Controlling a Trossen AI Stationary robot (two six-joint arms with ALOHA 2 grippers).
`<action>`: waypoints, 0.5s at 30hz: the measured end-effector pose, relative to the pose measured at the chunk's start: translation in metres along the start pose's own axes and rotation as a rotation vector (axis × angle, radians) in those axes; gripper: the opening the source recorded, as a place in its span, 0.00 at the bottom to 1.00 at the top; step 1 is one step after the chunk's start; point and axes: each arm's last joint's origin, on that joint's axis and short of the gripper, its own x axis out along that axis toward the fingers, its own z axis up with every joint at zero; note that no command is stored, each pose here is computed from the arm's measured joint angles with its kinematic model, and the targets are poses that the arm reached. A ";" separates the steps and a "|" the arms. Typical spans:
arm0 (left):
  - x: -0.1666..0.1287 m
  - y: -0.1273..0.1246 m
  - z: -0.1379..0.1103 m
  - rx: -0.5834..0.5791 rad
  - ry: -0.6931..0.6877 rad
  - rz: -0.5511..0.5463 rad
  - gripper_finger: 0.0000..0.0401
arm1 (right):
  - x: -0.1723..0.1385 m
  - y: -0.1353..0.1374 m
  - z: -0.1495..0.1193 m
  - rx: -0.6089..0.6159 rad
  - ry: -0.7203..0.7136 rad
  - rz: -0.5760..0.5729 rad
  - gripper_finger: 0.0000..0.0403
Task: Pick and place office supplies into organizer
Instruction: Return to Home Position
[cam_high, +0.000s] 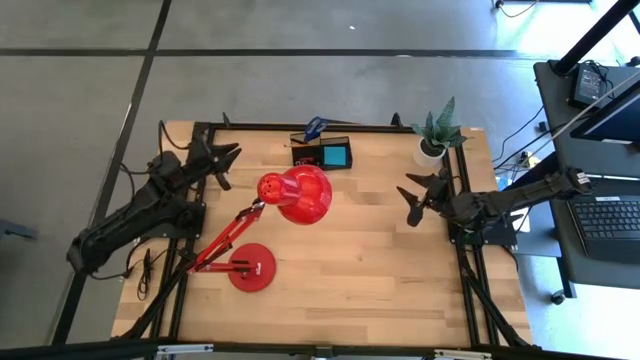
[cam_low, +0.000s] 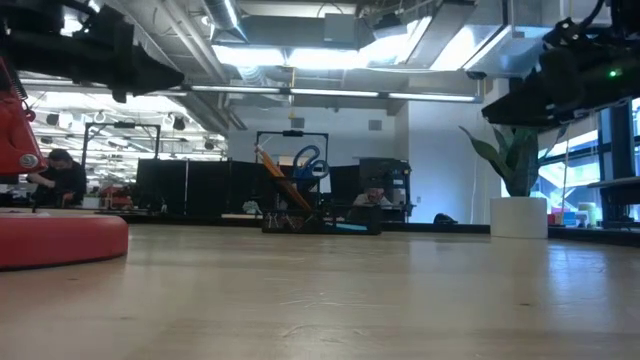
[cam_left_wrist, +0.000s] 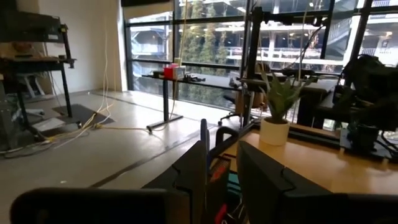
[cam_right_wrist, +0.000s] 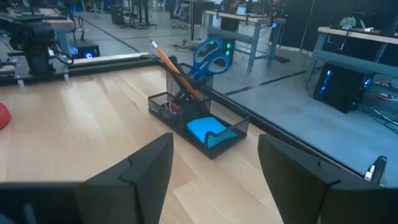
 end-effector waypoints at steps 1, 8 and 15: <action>-0.002 -0.001 -0.001 -0.001 0.007 0.001 0.20 | -0.001 -0.001 0.000 0.001 -0.005 0.001 0.59; -0.013 -0.004 -0.010 -0.010 0.037 0.048 0.20 | -0.005 -0.007 -0.006 0.001 -0.039 0.004 0.59; -0.011 -0.005 -0.041 -0.029 0.055 0.033 0.20 | -0.008 -0.012 -0.012 0.032 -0.066 0.007 0.59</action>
